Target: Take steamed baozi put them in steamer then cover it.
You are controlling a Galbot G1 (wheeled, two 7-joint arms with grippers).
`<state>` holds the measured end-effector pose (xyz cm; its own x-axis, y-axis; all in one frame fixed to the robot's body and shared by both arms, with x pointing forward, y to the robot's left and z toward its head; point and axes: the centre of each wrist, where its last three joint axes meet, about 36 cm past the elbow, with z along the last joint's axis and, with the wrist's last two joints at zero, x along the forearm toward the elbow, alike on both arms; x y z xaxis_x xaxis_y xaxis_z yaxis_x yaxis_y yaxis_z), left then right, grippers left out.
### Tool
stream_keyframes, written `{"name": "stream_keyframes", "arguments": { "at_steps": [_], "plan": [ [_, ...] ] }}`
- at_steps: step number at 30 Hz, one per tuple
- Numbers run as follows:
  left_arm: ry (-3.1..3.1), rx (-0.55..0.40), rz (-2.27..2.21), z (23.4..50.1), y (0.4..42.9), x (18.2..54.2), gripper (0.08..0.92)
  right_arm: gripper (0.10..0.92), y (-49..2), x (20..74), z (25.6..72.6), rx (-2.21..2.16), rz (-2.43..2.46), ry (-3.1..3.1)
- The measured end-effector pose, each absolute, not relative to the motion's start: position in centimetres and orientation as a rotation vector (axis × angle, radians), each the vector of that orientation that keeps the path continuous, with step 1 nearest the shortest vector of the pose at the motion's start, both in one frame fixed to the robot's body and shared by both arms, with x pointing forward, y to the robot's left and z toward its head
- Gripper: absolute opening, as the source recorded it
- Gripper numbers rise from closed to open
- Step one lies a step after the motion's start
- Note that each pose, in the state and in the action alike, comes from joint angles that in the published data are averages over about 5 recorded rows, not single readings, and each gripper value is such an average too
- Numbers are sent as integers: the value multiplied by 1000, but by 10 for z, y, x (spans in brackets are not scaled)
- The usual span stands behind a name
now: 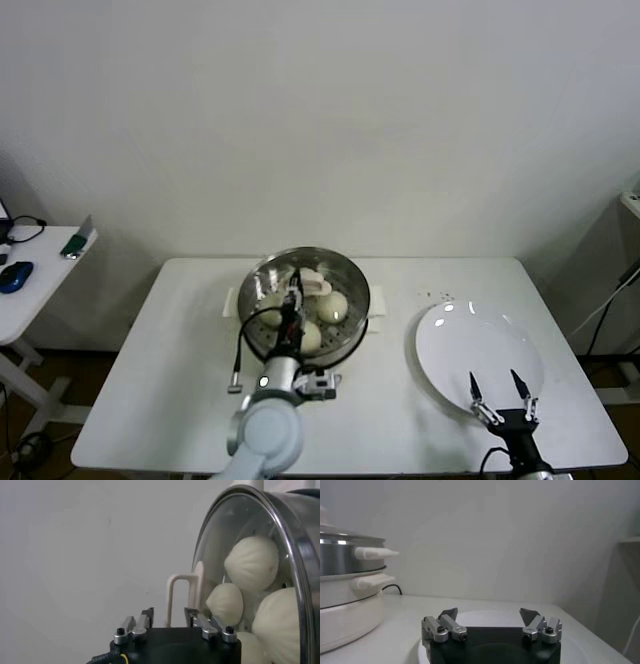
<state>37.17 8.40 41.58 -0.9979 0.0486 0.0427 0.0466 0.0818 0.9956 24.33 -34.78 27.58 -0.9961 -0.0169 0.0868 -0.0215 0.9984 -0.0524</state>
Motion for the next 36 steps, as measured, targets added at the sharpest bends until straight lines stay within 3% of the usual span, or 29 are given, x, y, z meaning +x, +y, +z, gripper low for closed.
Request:
{"name": "stream_keyframes", "arguments": {
  "at_steps": [13, 25, 36],
  "plan": [
    [2449, 129, 1838, 452, 130, 343, 806, 823, -342, 249, 276, -6, 47, -3052],
    [2835, 175, 1167, 448, 221, 335, 823, 823, -338, 255, 279, -51, 15, -3089],
    [3084, 149, 461, 384, 322, 326, 823, 823, -339, 254, 274, -53, 15, -3100]
  ]
}}
